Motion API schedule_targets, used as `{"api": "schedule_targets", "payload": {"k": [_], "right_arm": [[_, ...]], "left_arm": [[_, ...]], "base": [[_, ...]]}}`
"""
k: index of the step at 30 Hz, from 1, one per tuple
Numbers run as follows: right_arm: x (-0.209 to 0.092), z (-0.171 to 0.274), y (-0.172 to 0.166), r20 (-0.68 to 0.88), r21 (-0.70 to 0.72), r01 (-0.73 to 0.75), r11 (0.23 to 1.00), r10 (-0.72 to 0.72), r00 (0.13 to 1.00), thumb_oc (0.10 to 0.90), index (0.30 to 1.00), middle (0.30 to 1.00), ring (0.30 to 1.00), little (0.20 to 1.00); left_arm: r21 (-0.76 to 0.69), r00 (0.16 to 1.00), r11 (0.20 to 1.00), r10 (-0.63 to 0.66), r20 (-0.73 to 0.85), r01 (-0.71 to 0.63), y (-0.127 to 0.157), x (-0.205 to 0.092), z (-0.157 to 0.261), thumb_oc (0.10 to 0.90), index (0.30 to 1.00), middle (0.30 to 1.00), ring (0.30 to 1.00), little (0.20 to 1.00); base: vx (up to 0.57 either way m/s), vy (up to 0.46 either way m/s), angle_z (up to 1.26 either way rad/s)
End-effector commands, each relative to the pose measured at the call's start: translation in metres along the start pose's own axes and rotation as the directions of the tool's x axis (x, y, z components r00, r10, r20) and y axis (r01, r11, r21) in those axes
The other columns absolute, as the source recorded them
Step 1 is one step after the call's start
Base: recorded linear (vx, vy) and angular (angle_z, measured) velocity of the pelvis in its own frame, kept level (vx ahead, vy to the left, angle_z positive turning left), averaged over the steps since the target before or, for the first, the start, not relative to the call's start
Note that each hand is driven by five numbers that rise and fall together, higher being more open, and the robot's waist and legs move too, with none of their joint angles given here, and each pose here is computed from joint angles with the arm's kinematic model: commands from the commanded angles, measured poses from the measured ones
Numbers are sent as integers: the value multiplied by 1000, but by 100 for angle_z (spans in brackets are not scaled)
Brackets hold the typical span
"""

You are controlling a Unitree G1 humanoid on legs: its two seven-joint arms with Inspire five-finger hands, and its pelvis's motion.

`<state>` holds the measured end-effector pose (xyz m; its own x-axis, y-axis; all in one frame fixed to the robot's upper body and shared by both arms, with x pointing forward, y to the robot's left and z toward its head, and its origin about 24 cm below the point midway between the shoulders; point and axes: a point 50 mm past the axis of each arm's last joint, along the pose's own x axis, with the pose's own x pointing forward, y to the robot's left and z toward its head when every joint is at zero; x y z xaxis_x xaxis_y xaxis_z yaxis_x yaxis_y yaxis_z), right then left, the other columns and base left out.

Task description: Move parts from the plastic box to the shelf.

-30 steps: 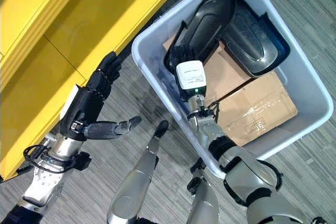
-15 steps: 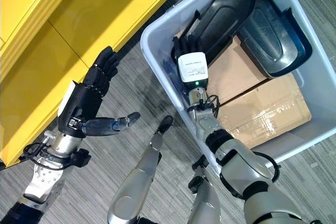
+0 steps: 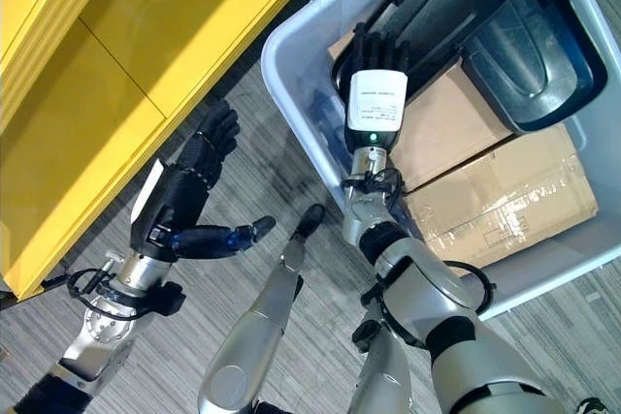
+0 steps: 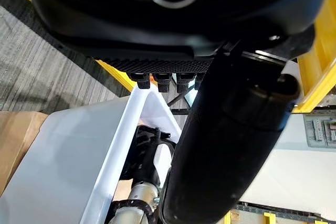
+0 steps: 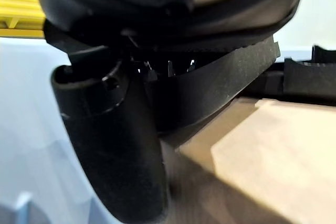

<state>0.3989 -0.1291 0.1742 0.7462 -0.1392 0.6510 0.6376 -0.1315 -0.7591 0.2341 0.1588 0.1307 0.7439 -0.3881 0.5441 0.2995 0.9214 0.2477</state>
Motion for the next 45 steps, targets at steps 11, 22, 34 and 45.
{"api": "schedule_targets", "payload": {"k": [11, 22, 34, 45], "right_arm": [[-34, -108, 44, -366, -264, -393, 881, 286, 886, 400, 300, 300, 300, 300], [-10, -63, 29, 135, -110, -200, 974, 214, 968, 400, 300, 300, 300, 300], [5, -33, -27, 335, 122, 22, 992, -63, 940, 400, 300, 300, 300, 300], [-35, 17, -78, 582, 474, -113, 873, -215, 784, 400, 300, 300, 300, 300]], "left_arm": [[-43, 968, 999, -12, 251, 23, -22, 10, 30, 900, 1000, 1000, 1000, 1000], [2, 959, 999, -45, 281, 46, -2, 7, 41, 900, 1000, 1000, 1000, 1000], [71, 965, 996, -76, 249, 60, 21, 0, 50, 900, 1000, 1000, 1000, 1000], [85, 973, 994, -79, 219, 61, 28, -6, 51, 900, 1000, 1000, 1000, 1000]], "base": [[0, 0, 0], [-14, -68, -6], [-3, -94, -22], [44, -37, -9]]}}
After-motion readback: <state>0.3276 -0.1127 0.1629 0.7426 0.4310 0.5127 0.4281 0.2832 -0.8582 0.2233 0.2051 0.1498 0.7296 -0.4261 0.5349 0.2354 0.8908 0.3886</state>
